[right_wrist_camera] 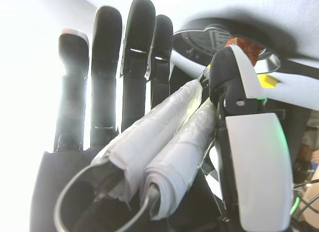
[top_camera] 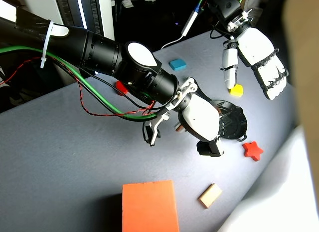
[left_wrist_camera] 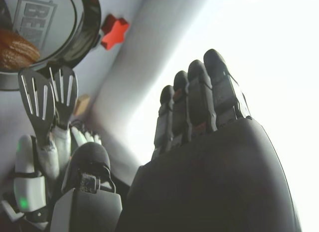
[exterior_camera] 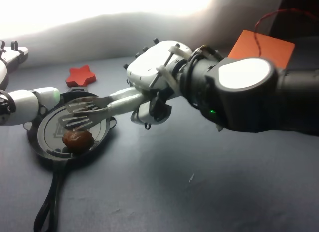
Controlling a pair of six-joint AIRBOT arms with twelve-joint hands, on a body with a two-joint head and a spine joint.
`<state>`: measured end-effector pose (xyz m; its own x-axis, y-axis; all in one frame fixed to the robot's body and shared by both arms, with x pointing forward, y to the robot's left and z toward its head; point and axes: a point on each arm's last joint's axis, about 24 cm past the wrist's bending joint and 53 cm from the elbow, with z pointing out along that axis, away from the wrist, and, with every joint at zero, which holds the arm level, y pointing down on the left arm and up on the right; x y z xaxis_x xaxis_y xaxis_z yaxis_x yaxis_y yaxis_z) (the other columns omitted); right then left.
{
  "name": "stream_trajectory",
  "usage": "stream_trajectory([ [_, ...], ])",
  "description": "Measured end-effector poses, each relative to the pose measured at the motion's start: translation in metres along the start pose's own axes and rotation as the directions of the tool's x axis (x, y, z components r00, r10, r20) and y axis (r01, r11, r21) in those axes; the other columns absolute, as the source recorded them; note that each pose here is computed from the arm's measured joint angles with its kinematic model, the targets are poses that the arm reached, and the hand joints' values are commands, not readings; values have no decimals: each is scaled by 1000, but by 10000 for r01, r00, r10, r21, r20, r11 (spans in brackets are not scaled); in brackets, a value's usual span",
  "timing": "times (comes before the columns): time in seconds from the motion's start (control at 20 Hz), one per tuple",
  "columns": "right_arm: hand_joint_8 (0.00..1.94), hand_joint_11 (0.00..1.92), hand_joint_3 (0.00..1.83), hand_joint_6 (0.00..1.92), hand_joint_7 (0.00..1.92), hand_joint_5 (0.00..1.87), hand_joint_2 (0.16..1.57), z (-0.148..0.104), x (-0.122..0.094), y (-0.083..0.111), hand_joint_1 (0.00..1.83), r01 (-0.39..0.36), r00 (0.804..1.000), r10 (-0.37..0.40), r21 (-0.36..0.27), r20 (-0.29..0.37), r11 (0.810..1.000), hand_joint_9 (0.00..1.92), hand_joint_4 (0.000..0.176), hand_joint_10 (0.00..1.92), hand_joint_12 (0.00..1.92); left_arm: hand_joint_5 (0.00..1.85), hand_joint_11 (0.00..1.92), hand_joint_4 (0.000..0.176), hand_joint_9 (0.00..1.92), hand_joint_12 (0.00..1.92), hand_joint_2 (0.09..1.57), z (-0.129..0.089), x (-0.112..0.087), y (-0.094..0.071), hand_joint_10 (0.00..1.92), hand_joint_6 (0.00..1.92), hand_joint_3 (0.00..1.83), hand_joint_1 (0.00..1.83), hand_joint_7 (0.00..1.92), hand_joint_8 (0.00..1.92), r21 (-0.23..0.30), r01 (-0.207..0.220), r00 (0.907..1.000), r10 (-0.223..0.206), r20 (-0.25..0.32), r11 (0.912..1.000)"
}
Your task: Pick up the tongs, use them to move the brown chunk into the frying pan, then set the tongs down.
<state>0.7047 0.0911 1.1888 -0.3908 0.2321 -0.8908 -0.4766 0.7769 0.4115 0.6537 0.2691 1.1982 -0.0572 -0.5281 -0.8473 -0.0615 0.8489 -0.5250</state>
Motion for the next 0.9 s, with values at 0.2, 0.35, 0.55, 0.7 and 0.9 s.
stream_trajectory([
  [0.2, 525, 468, 0, 230, 937, 881, 1256, -34, -20, 2, 620, 211, 9995, -203, -349, 236, 9992, 696, 0, 1193, 1844, 107, 0, 0, 139, 397, 1252, -2, 3, -2, 1, 0, 0, 0, 154, 1, 45, 27, 10000, -26, -70, 10000],
  [0.35, 563, 468, 2, 224, 927, 885, 1262, -61, -14, -6, 607, 853, 9960, -835, -593, 329, 9946, 693, 0, 1211, 1831, 132, 0, 0, 139, 373, 1250, -2, 3, -4, 3, 6, 0, 0, 159, 1, 72, 39, 10000, -39, -76, 10000],
  [0.55, 629, 477, 0, 236, 922, 895, 1259, -84, 11, -17, 621, 1581, 9870, -1560, -585, 392, 9857, 714, 0, 1246, 1847, 118, 0, 0, 140, 366, 1248, -3, 5, -5, 1, 0, 0, 0, 158, 0, 98, 56, 9999, -55, -115, 9999],
  [0.7, 658, 495, 0, 253, 926, 898, 1248, -85, 28, -36, 646, 1709, 9848, -1705, -88, 345, 9852, 723, 0, 1240, 1845, 126, 0, 0, 152, 405, 1246, -3, 3, -6, 3, 2, 0, 12, 170, 2, 99, 115, 9999, -114, -68, 9999],
  [0.9, 680, 502, 0, 274, 918, 894, 1245, -84, 48, -50, 639, 1788, 9832, -1798, 308, 327, 9834, 724, 0, 1255, 1847, 134, 0, 0, 148, 412, 1251, -4, 4, -8, 0, 5, 1, 5, 164, 0, 136, 97, 9999, -95, -88, 9999],
])
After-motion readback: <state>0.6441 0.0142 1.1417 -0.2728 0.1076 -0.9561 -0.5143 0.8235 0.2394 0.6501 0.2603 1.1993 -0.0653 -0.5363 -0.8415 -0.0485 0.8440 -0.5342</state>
